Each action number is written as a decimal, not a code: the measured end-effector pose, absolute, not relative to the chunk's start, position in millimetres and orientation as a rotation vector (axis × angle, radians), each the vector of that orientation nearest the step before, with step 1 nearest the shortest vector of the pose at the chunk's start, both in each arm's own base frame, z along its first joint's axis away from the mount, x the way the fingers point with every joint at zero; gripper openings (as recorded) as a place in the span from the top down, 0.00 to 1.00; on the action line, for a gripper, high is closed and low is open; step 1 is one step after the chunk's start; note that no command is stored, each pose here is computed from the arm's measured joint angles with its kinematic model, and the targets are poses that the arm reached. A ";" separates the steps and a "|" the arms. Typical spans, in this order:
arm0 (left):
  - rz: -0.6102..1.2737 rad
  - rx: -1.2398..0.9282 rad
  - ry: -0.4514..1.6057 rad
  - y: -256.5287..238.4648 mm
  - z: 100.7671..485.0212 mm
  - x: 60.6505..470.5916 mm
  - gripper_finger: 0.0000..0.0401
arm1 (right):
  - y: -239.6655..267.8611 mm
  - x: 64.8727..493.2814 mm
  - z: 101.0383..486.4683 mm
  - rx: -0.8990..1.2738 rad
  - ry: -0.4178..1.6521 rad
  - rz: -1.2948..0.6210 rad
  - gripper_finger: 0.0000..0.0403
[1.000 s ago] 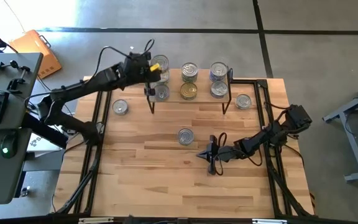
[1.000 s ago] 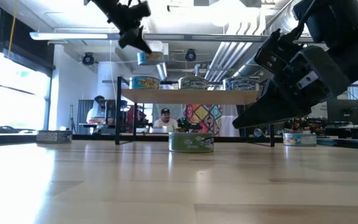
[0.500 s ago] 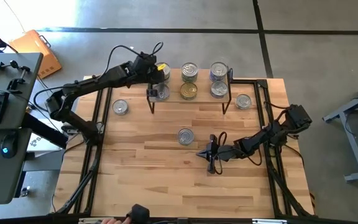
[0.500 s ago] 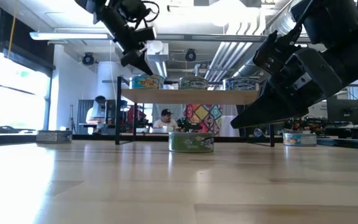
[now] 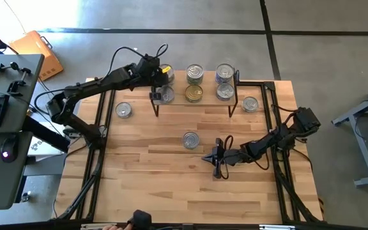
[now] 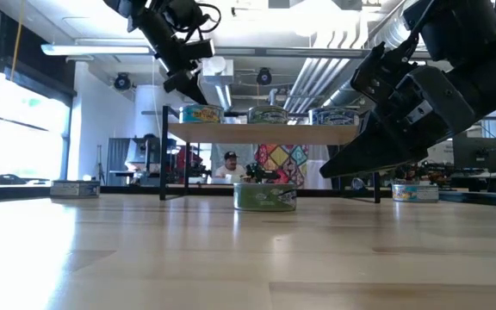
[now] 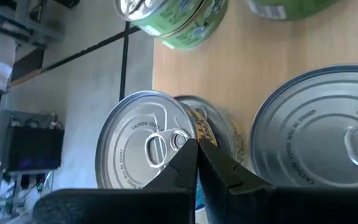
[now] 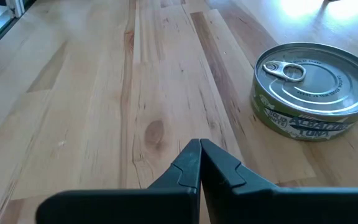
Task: Stack canned seafood by type on shelf
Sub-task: Stack the yellow tuna can on top of the other yellow tuna can on the shelf, then stack the green tuna can on top of the other green tuna can on the shelf
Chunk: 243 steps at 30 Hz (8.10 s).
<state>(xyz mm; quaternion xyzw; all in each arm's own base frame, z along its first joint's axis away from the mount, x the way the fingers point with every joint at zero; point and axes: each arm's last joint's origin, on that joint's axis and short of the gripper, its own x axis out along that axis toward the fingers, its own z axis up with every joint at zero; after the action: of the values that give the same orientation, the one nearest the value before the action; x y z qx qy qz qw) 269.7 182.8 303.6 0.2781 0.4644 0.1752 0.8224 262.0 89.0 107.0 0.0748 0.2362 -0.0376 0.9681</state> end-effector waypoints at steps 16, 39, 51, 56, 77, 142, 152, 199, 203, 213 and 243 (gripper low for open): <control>0.342 0.522 0.938 180.7 303.9 271.4 0.90 | 89.0 262.1 107.0 0.151 0.478 -0.075 1.00; 0.357 0.319 0.930 86.9 314.6 284.1 0.93 | 95.1 253.7 122.3 0.051 0.484 -0.035 1.00; -0.008 0.218 0.505 -71.3 223.0 299.5 1.00 | 102.7 234.4 160.4 0.016 0.408 -0.065 1.00; -0.091 0.189 0.276 -108.4 188.3 288.8 1.00 | 102.7 236.4 162.0 0.033 0.377 -0.075 1.00; 0.145 0.272 0.333 -115.3 131.5 333.4 0.85 | 76.6 264.3 124.6 0.009 0.469 -0.073 0.69; -0.090 0.147 0.133 -84.8 123.3 277.0 1.00 | 79.1 299.8 141.4 -0.836 0.330 0.131 0.33; -0.143 0.144 0.107 -86.4 125.4 276.8 1.00 | 91.0 327.3 130.4 -0.882 0.300 0.143 0.34; 0.201 0.104 0.312 -97.8 118.9 259.4 0.96 | -58.7 355.7 297.5 -0.709 0.895 -0.555 0.70; 0.202 0.097 0.311 -97.9 118.9 259.3 0.96 | -61.0 356.1 296.2 -0.677 0.882 -0.481 0.63; 0.205 0.080 0.310 -97.8 118.8 259.3 0.96 | -65.0 356.0 295.0 -0.645 0.872 -0.413 0.56; 0.204 0.081 0.311 -97.9 118.7 259.3 0.96 | -70.3 350.0 292.4 -0.633 0.940 -0.534 0.46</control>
<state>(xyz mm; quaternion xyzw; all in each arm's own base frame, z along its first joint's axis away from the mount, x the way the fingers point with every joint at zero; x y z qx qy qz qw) 259.3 -97.9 118.7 0.0402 0.1546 0.1015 0.9819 350.0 -70.3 292.4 -0.2963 0.4400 -0.2497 0.8101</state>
